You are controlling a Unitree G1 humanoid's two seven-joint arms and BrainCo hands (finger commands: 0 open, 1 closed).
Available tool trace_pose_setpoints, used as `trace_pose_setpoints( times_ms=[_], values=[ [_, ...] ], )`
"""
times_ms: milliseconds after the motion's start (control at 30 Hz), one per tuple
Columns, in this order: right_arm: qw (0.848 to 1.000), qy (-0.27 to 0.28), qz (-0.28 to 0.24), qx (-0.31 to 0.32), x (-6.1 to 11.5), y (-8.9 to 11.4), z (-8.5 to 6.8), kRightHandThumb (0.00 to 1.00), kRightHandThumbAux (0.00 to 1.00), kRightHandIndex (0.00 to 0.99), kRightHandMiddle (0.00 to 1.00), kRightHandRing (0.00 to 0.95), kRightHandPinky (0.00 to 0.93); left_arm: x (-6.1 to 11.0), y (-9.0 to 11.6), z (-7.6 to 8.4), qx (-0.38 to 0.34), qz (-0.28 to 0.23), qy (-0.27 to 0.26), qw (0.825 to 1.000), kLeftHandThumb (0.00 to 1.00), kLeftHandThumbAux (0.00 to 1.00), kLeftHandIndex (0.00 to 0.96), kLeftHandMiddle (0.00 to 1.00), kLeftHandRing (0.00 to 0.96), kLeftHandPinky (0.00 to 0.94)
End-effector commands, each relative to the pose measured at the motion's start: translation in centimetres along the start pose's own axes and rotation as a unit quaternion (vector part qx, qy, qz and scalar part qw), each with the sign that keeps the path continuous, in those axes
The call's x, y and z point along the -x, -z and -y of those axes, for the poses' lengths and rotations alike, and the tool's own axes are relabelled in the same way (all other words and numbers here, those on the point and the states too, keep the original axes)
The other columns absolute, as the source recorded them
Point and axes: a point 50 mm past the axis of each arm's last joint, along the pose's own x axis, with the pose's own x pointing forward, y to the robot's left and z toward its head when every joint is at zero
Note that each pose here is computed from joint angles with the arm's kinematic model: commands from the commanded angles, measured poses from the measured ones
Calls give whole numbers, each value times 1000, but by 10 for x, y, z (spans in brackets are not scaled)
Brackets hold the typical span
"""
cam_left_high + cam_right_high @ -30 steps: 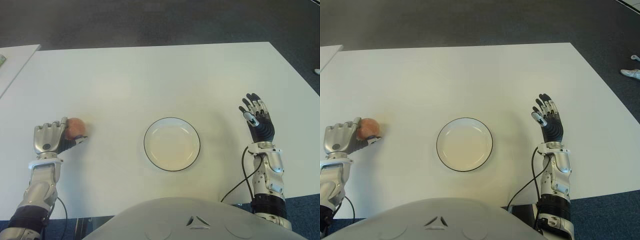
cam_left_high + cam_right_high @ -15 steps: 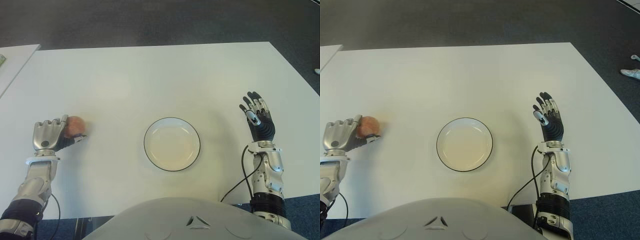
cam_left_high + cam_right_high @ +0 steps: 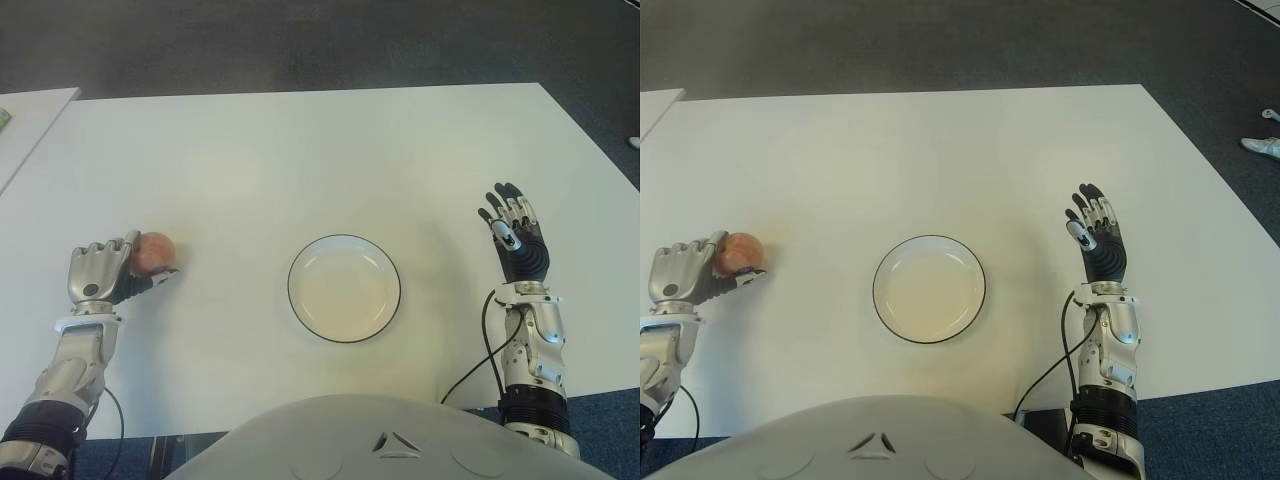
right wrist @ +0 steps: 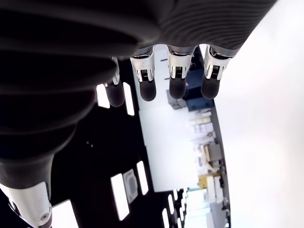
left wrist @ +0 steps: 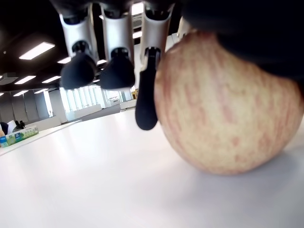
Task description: Put the apples into the plate.
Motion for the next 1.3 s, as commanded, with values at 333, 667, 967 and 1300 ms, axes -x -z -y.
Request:
trace_pose_setpoints(
  times_ms=[333, 667, 967, 1300],
  values=[
    [1000, -2, 0, -8, -2, 3, -3, 168, 656, 107, 77, 37, 20, 15, -23, 12, 49, 13, 35, 998, 750, 693, 443, 810, 788, 689],
    [1000, -2, -2, -10, -3, 5, -1, 174, 670, 105, 68, 32, 25, 6, -53, -23, 48, 37, -24, 998, 748, 692, 444, 783, 768, 675],
    [1000, -2, -6, -13, -2, 7, -2, 180, 686, 111, 69, 42, 56, 0, -89, -60, 65, 82, -77, 992, 748, 692, 444, 783, 772, 687],
    [1000, 2, -9, -14, 0, 8, -4, 180, 691, 122, 90, 68, 77, 0, -125, -95, 105, 152, -118, 976, 749, 692, 444, 794, 788, 738]
  ],
)
